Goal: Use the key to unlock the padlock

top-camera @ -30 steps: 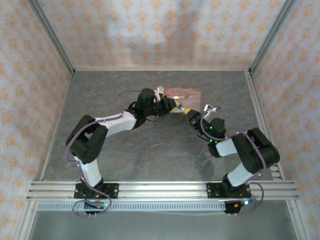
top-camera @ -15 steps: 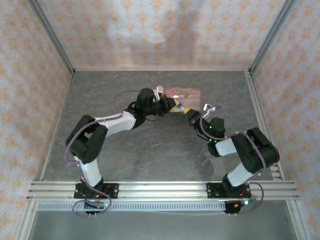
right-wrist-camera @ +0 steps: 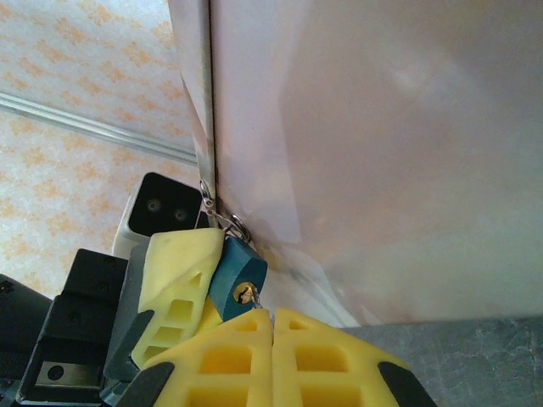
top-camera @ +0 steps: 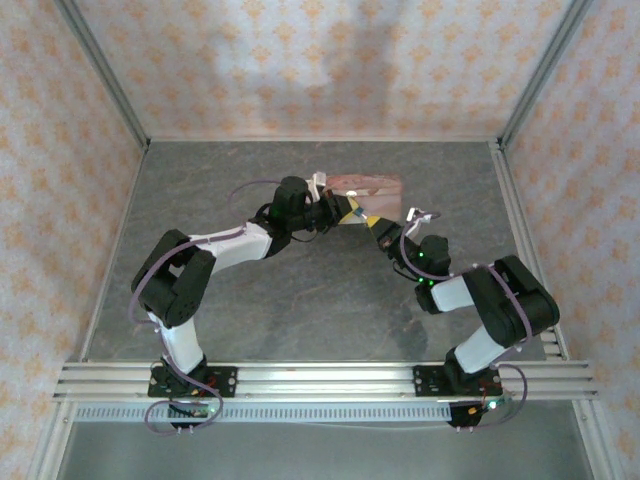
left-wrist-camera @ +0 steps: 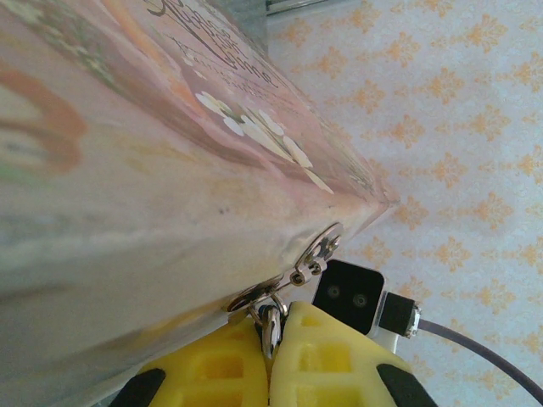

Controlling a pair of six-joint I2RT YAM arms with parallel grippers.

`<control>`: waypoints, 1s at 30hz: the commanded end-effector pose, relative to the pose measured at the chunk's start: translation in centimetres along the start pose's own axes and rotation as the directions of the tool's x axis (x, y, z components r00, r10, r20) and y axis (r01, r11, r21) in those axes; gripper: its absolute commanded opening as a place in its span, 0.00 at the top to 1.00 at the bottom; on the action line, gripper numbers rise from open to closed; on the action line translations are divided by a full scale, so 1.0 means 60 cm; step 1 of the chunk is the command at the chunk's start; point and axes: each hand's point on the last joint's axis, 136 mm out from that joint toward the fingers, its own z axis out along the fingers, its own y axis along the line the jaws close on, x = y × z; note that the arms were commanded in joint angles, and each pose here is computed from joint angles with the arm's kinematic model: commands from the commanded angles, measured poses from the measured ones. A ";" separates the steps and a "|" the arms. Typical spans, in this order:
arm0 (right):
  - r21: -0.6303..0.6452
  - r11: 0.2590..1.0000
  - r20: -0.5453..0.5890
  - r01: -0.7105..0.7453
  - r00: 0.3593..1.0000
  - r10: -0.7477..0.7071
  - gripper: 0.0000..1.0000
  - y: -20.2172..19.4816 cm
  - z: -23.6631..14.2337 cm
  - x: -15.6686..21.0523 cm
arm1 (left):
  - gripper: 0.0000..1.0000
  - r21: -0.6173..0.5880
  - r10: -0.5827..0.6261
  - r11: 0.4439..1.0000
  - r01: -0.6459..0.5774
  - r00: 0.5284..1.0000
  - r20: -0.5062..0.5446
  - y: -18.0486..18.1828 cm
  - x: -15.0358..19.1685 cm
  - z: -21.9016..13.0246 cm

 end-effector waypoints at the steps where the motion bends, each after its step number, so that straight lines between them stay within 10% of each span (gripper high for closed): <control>1: -0.106 0.993 -0.015 0.052 0.998 -0.054 1.00 0.054 -0.002 0.006 | 1.00 0.033 -0.013 0.999 0.014 0.999 -0.040 -0.008 0.013 0.000; 30: -0.109 0.994 -0.034 -0.001 0.999 -0.002 1.00 0.058 0.024 0.000 | 1.00 0.031 0.007 1.000 -0.004 0.996 -0.090 -0.006 0.032 0.006</control>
